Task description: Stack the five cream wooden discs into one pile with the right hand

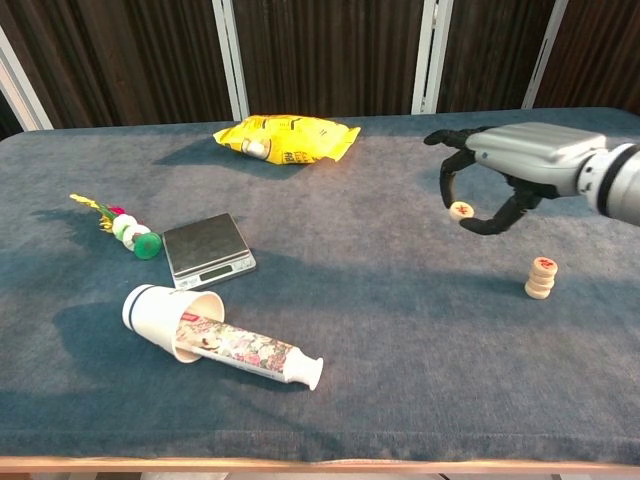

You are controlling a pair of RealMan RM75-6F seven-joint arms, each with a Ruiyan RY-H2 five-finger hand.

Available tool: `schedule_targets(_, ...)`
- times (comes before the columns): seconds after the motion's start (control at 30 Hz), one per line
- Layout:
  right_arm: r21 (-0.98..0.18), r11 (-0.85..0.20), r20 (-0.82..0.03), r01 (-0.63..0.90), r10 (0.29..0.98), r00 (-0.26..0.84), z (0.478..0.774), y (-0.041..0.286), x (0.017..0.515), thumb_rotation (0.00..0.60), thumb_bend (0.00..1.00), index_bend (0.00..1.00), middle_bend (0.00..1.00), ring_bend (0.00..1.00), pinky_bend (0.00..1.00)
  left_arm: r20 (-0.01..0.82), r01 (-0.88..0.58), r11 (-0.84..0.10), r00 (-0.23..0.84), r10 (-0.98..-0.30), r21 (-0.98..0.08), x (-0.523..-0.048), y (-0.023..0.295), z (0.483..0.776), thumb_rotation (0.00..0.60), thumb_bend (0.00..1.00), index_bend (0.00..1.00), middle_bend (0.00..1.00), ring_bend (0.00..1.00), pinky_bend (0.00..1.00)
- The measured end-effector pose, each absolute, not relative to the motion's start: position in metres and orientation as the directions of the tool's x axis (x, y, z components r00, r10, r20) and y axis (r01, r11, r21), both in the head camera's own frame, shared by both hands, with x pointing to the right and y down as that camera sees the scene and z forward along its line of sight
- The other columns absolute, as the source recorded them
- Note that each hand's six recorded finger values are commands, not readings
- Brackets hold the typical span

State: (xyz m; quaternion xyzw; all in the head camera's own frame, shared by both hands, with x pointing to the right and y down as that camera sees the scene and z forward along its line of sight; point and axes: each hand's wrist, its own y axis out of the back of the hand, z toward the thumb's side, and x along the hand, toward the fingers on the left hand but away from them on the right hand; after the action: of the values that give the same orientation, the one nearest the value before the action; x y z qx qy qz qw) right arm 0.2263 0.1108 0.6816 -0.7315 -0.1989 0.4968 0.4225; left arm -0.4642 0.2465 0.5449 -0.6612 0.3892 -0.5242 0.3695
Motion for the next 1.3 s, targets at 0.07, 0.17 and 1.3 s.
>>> schedule_targets(0.07, -0.813, -0.560, -0.567, -0.159, 0.699, 0.436, 0.671, 0.124, 0.243, 0.600, 0.50, 0.67, 0.04, 0.00, 0.00, 0.406, -0.127, -0.424, 0.150, -0.902, -0.896, -0.464, 0.247, 0.545, 0.600, 0.50, 0.00, 0.00, 0.00, 0.00)
schedule_targets(0.17, -0.804, -0.567, -0.582, -0.179, 0.689, 0.432, 0.665, 0.138, 0.264, 0.600, 0.50, 0.67, 0.04, 0.00, 0.00, 0.406, -0.126, -0.425, 0.152, -0.901, -0.896, -0.463, 0.247, 0.545, 0.600, 0.50, 0.00, 0.00, 0.00, 0.00)
schedule_targets(1.3, -0.740, -0.635, -0.670, -0.222, 0.663, 0.334, 0.699, 0.142, 0.306, 0.600, 0.50, 0.65, 0.04, 0.00, 0.00, 0.408, -0.135, -0.429, 0.154, -0.900, -0.893, -0.464, 0.247, 0.544, 0.600, 0.50, 0.00, 0.00, 0.00, 0.00)
